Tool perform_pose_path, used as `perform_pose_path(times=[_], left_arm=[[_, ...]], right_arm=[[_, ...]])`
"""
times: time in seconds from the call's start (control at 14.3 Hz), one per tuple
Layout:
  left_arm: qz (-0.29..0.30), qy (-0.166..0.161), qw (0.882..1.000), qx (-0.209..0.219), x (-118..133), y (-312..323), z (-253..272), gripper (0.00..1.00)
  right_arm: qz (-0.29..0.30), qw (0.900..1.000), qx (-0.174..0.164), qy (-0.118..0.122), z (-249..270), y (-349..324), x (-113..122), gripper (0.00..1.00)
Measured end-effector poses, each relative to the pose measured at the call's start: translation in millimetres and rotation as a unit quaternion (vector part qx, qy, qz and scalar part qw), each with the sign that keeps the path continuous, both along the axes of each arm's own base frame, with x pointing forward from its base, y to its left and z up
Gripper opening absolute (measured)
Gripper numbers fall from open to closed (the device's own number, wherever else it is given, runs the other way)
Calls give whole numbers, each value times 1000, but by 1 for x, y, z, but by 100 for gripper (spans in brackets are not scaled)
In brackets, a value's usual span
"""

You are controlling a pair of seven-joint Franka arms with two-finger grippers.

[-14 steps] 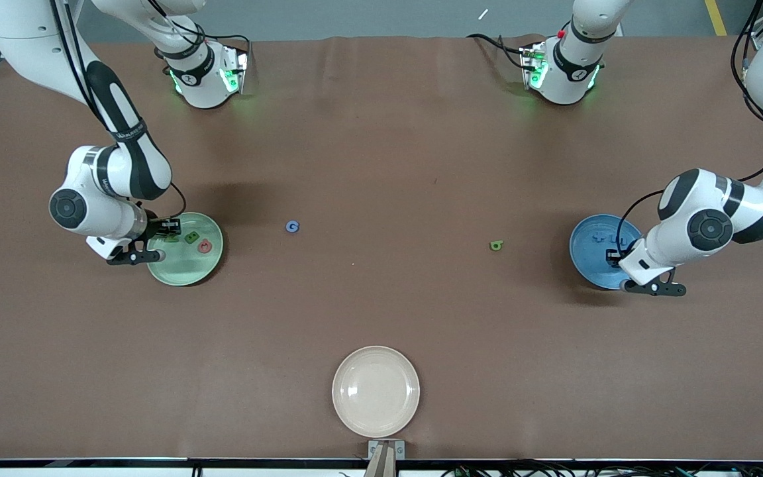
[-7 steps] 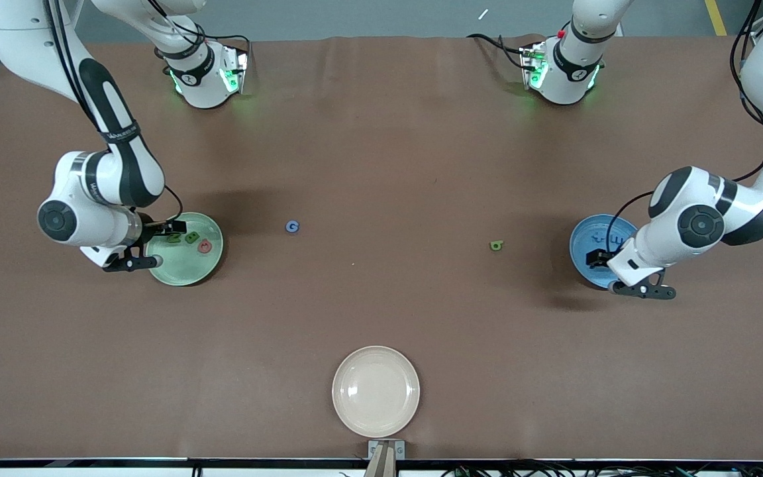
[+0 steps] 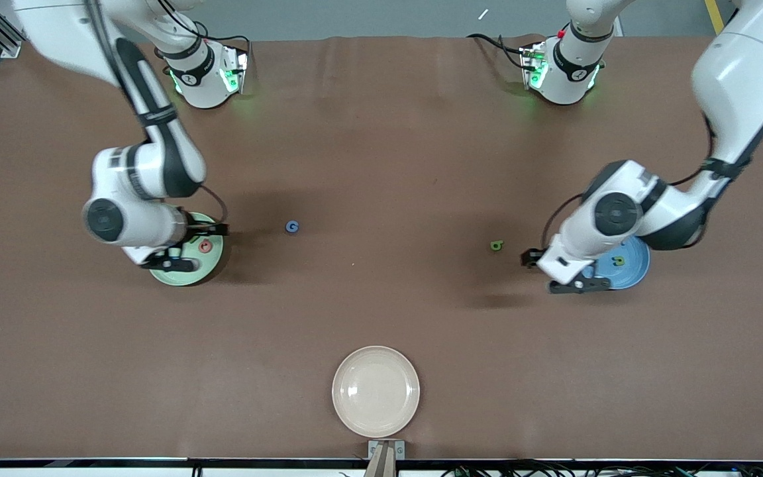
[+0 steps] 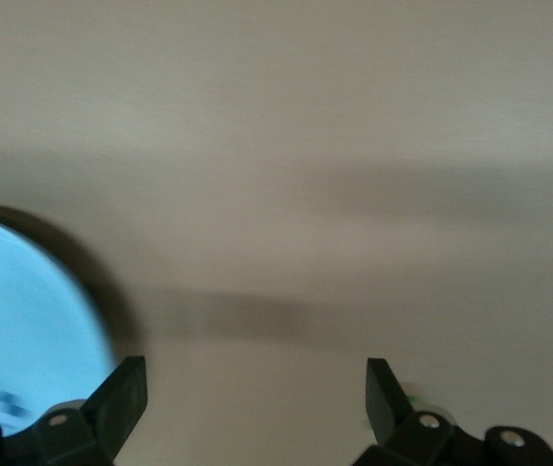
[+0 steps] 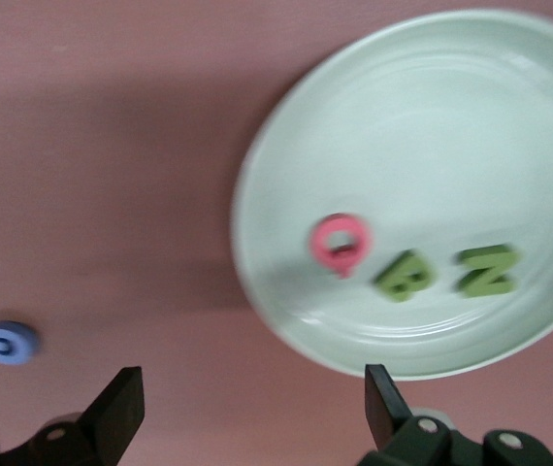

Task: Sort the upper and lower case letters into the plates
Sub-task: 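Grasp the green a with the left gripper while the right gripper reaches the blue G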

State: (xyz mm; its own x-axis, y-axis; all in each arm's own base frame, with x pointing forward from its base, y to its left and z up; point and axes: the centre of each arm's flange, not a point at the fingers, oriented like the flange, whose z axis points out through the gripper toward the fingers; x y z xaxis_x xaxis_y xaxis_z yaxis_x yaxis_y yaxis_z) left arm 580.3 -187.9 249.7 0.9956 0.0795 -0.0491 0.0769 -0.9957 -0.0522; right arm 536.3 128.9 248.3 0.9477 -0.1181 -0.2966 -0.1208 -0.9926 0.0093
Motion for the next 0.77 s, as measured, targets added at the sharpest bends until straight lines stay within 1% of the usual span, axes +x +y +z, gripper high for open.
perform_pose_path(times=[0.14,0.28,0.42,0.56,0.63,0.7,0.77], left_arm=[[22,2,1000,11,-9,-37,-10,100],[42,6,999,20,-18,-59,-23,100],[57,15,998,21,-26,-65,-34,100],[60,22,998,14,-32,-63,-45,98],[65,25,998,10,-36,-61,-51,96],[74,26,997,6,-40,-61,-55,93],[82,26,996,3,-44,-62,-58,93]], right_arm=[[-27,999,-16,-20,-3,47,-12,100],[-51,997,-25,-44,-14,77,-28,100],[-71,994,-26,-73,-26,98,-43,100],[-92,990,-24,-100,-38,121,-60,100],[-100,988,-22,-112,-45,131,-70,100],[-106,987,-21,-121,-52,139,-79,100],[-110,986,-21,-126,-59,145,-86,100]])
